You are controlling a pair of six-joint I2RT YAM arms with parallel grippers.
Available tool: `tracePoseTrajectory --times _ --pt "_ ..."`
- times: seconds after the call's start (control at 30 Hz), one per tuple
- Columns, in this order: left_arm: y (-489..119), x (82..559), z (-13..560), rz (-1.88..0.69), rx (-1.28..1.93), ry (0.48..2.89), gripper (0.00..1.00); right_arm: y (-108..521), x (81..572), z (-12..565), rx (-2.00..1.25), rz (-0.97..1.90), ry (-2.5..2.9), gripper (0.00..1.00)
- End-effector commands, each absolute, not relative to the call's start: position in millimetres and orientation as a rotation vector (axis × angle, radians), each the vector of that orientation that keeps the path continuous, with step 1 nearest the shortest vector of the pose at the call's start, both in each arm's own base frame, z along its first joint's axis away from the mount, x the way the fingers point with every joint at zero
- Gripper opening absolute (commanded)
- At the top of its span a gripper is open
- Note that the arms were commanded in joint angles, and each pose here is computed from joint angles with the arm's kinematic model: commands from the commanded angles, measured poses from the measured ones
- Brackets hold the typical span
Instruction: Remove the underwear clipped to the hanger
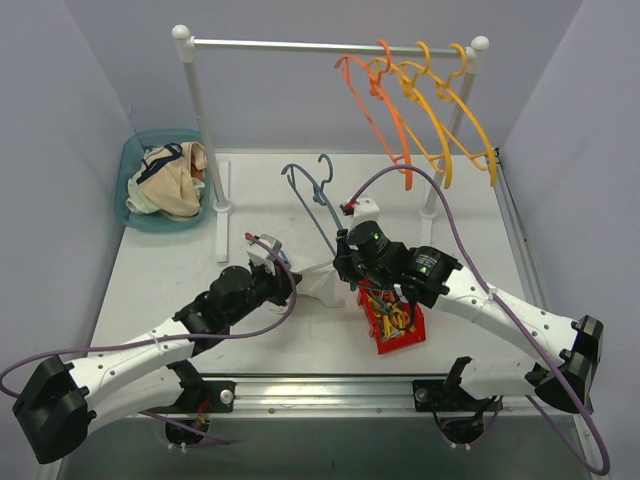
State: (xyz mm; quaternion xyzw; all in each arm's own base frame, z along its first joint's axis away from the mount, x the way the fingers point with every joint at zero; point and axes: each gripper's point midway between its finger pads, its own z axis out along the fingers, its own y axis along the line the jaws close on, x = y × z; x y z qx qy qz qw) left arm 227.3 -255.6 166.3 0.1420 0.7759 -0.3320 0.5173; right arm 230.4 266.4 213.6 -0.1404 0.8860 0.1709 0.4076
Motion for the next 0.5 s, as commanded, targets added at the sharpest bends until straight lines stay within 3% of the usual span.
tracePoseTrajectory --times 0.0,0.47 --pt "-228.2 235.8 144.6 -0.609 0.282 1.964 0.02 255.7 243.6 247.4 -0.3 0.42 2.149 0.0" --pt "-170.6 282.0 155.7 -0.347 -0.017 2.011 0.03 262.2 211.1 219.3 -0.396 0.578 2.254 0.0"
